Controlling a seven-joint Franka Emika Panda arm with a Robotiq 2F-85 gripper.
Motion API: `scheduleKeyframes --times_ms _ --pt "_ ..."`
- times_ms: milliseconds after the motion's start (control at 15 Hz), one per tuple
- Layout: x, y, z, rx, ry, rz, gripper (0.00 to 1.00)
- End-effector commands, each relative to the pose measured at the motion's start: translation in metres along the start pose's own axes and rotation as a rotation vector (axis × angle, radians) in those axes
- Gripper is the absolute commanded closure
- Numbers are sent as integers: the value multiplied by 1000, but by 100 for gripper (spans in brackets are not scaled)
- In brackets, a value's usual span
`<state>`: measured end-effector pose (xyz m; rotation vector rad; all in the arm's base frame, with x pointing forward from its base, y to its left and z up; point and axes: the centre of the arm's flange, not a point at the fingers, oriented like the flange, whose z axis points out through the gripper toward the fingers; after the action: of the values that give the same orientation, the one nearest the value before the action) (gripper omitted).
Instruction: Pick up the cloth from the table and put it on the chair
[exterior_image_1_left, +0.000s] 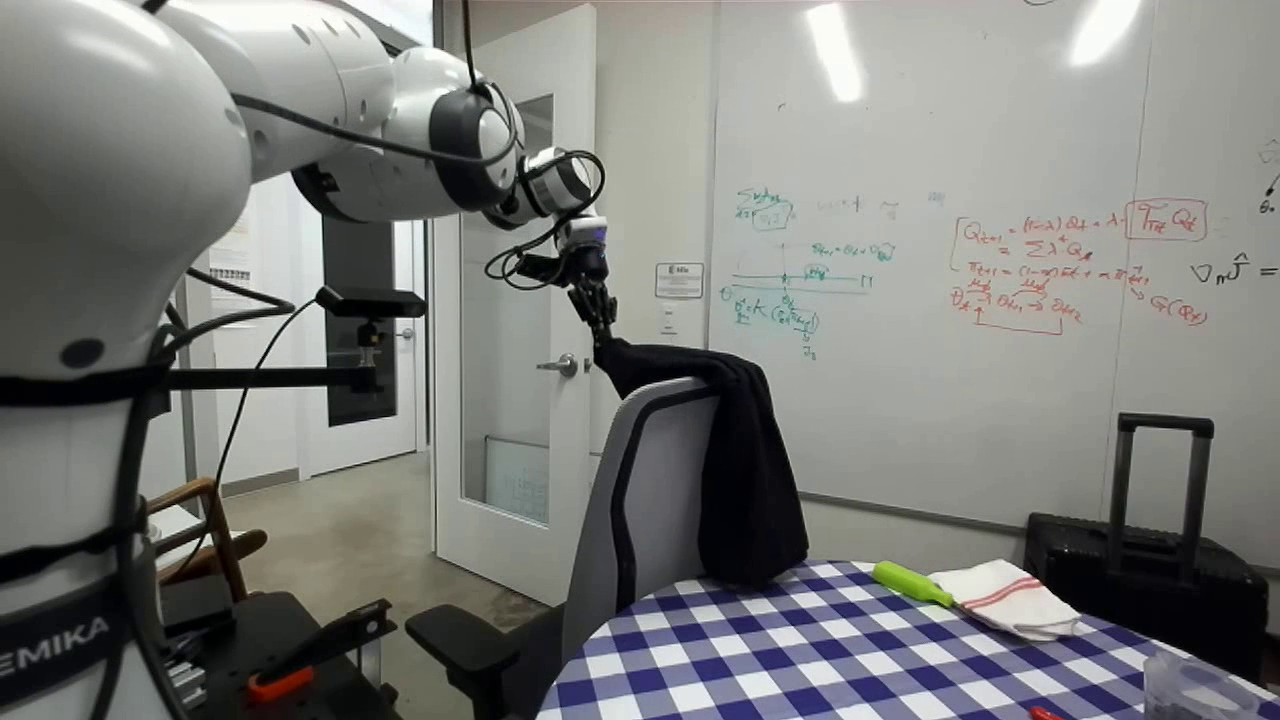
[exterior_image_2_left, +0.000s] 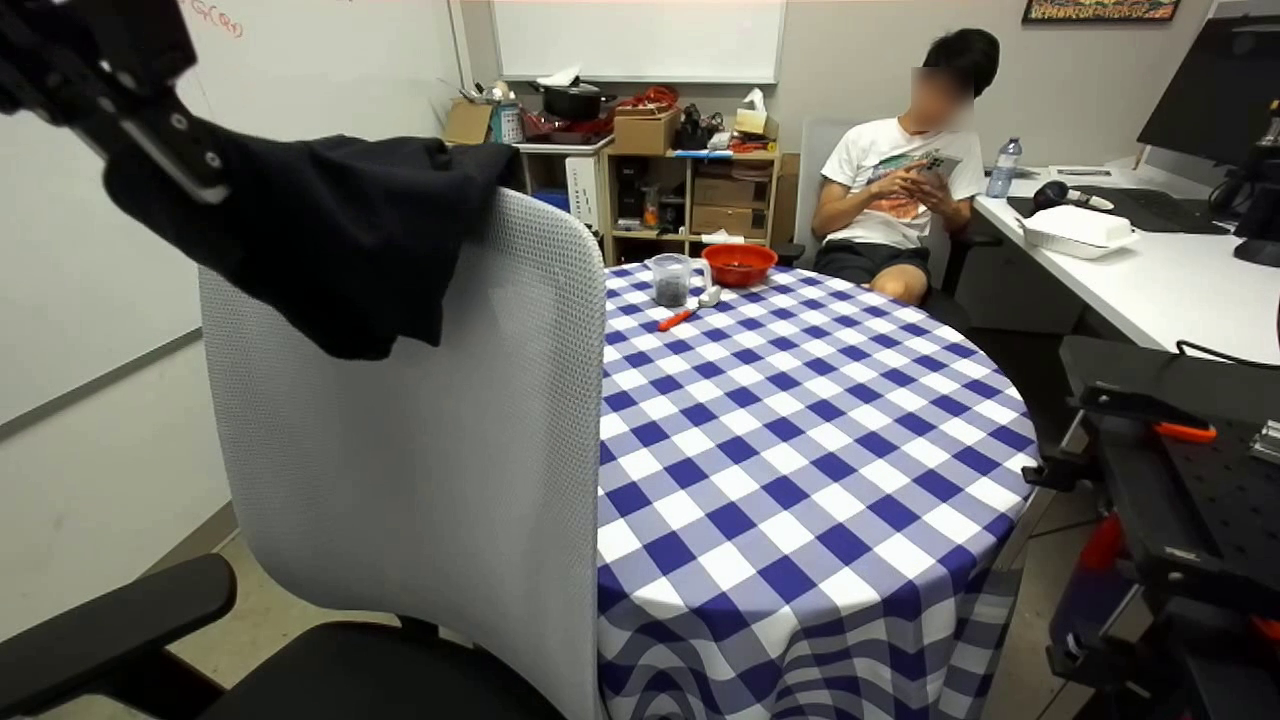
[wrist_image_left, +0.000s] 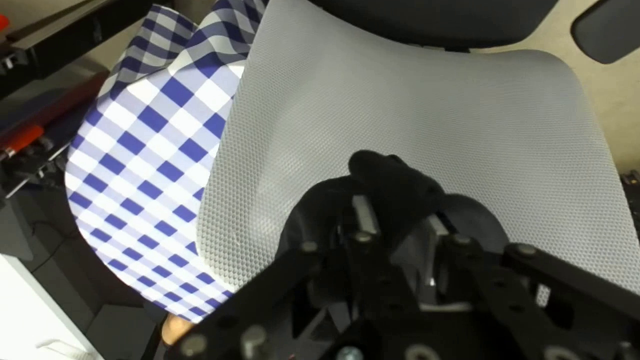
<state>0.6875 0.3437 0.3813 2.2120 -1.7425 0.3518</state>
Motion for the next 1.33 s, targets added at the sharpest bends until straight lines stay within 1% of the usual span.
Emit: scheduleKeyframes --times_ms 0,200,400,533,600,800,867,1067,1267 --pt "-20 -47 -20 -23 42 -100 44" --pt "-25 -44 -24 -21 46 -136 20" --pt "-26 -42 -32 -10 37 -161 2" --pt "-21 -40 -42 1 18 -184 0" --pt "-14 -37 -48 4 9 -215 0" --pt "19 -31 -67 21 3 -306 0" --pt "35 -28 -75 29 -6 -335 0" --pt "98 -16 -88 49 -33 -407 0" --pt "167 3 -69 43 -31 -454 0"
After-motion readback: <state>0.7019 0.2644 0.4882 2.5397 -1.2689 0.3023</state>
